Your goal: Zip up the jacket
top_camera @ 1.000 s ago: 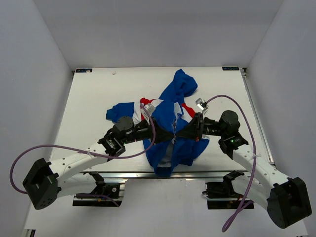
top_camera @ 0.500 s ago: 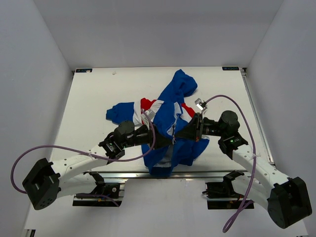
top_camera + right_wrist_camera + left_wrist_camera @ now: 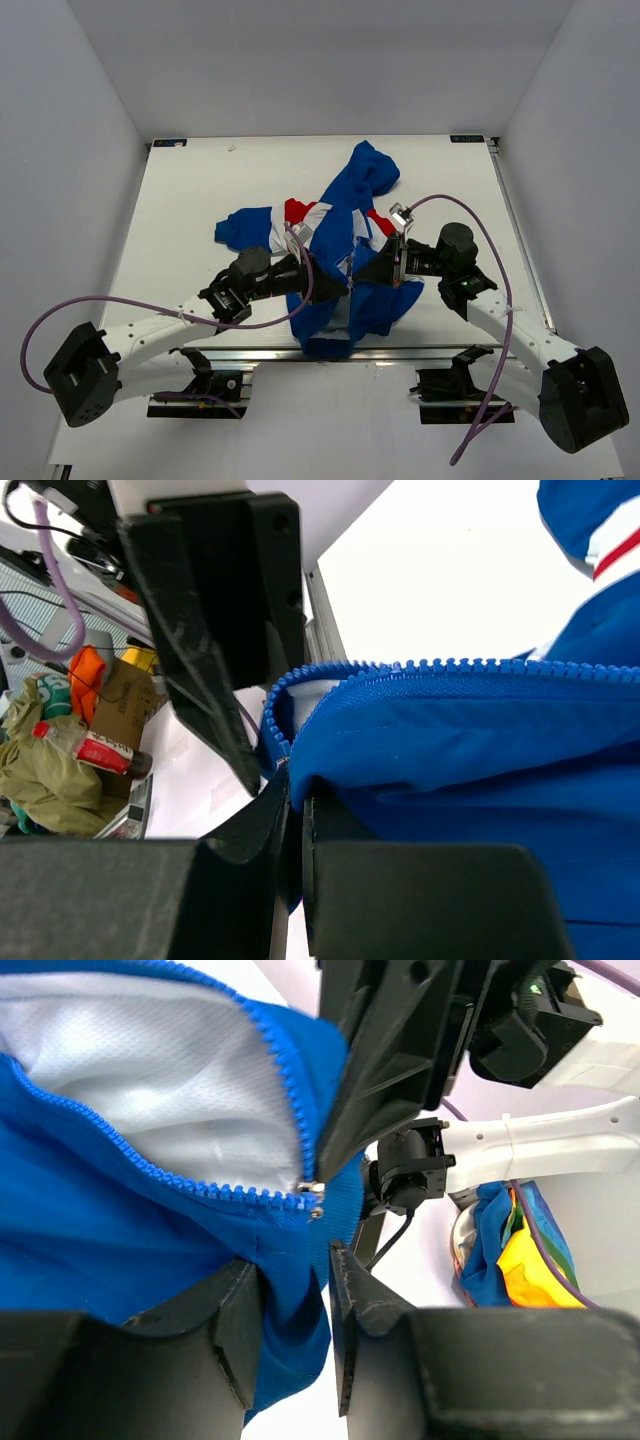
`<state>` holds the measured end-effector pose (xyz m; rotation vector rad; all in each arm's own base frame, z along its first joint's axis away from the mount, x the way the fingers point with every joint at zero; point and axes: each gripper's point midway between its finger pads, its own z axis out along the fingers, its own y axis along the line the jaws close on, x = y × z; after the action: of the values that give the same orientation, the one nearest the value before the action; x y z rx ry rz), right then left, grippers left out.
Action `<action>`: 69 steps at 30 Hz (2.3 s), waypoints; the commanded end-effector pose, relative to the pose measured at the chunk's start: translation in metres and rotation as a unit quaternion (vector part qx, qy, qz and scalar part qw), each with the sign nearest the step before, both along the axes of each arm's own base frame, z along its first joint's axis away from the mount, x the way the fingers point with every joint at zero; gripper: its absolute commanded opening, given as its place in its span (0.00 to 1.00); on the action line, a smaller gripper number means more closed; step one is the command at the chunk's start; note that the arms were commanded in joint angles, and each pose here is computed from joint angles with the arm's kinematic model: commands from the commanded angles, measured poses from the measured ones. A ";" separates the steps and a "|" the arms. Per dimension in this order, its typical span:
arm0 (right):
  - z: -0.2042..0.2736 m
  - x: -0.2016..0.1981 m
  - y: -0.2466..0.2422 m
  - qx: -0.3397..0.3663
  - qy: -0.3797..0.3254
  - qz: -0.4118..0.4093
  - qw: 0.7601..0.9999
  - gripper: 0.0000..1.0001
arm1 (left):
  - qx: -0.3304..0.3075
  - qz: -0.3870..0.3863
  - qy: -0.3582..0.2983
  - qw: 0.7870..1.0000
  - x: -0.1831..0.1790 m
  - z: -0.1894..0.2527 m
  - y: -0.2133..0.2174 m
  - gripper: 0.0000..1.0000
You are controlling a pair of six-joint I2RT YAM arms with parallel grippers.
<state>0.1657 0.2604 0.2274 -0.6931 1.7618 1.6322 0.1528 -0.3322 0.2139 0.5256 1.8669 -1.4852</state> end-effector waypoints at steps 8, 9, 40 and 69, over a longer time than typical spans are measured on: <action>-0.004 -0.003 0.000 -0.008 -0.015 0.015 1.000 0.00 | -0.018 -0.009 -0.011 1.000 -0.005 0.012 0.000 0.42; -0.004 -0.004 0.000 -0.007 -0.017 0.018 1.000 0.00 | -0.018 -0.009 -0.011 1.000 -0.004 0.013 -0.001 0.40; 0.001 -0.014 0.004 -0.007 -0.061 0.075 0.995 0.00 | 0.051 -0.107 0.054 0.991 -0.025 -0.027 -0.015 0.00; -0.030 0.021 0.000 -0.098 0.015 -0.037 0.994 0.73 | 0.096 -0.171 0.205 0.959 -0.063 -0.077 -0.003 0.00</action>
<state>0.1721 0.2648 0.1901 -0.7101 1.9666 1.5667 0.1105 -0.3401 0.1368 0.6771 2.3150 -1.6458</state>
